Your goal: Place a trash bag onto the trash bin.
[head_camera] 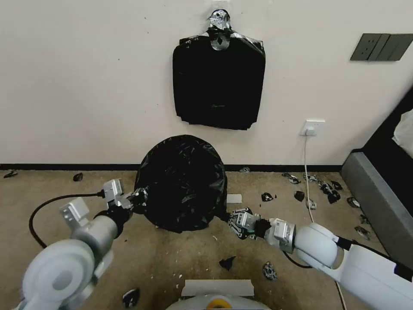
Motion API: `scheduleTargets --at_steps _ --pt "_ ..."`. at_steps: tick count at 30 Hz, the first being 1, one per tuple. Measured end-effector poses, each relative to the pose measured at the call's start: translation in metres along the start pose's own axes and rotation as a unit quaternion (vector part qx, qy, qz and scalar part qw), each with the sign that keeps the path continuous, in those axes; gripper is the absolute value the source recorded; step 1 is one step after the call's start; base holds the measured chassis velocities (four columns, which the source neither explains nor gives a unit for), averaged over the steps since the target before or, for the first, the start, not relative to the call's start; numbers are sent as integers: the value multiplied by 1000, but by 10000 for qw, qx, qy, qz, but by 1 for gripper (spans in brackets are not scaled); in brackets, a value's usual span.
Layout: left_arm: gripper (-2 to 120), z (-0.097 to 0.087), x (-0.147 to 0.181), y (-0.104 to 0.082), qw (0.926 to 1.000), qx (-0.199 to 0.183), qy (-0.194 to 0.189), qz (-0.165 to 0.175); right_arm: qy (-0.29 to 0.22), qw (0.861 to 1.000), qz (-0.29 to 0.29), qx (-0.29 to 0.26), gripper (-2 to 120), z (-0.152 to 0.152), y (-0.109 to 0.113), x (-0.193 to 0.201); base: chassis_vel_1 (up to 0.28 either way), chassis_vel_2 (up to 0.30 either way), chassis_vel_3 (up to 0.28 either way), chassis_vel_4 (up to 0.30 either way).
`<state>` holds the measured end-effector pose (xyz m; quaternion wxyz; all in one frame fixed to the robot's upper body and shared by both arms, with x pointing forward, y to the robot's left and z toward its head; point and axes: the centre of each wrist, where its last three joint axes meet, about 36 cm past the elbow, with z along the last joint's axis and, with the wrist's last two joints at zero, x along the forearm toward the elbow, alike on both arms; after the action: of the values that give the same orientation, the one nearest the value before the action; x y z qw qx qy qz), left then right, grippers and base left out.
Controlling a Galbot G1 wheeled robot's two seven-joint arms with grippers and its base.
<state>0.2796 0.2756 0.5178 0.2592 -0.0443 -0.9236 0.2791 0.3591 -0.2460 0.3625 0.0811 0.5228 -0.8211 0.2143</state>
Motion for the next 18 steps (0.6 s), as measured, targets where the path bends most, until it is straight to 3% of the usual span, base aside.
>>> scheduleTargets --at_steps 6,15,18 --pt "3 4 -5 2 10000 -1 -5 -50 -45 9999 40 -158 1 -7 6 2 0 0 0 0" --pt "3 -2 -18 13 9996 15 -181 -194 -123 9992 118 -365 37 10 19 19 0 0 0 0" --pt "3 -3 -20 14 9995 23 -216 -215 -164 9991 109 -381 43 10 22 20 0 0 0 0"
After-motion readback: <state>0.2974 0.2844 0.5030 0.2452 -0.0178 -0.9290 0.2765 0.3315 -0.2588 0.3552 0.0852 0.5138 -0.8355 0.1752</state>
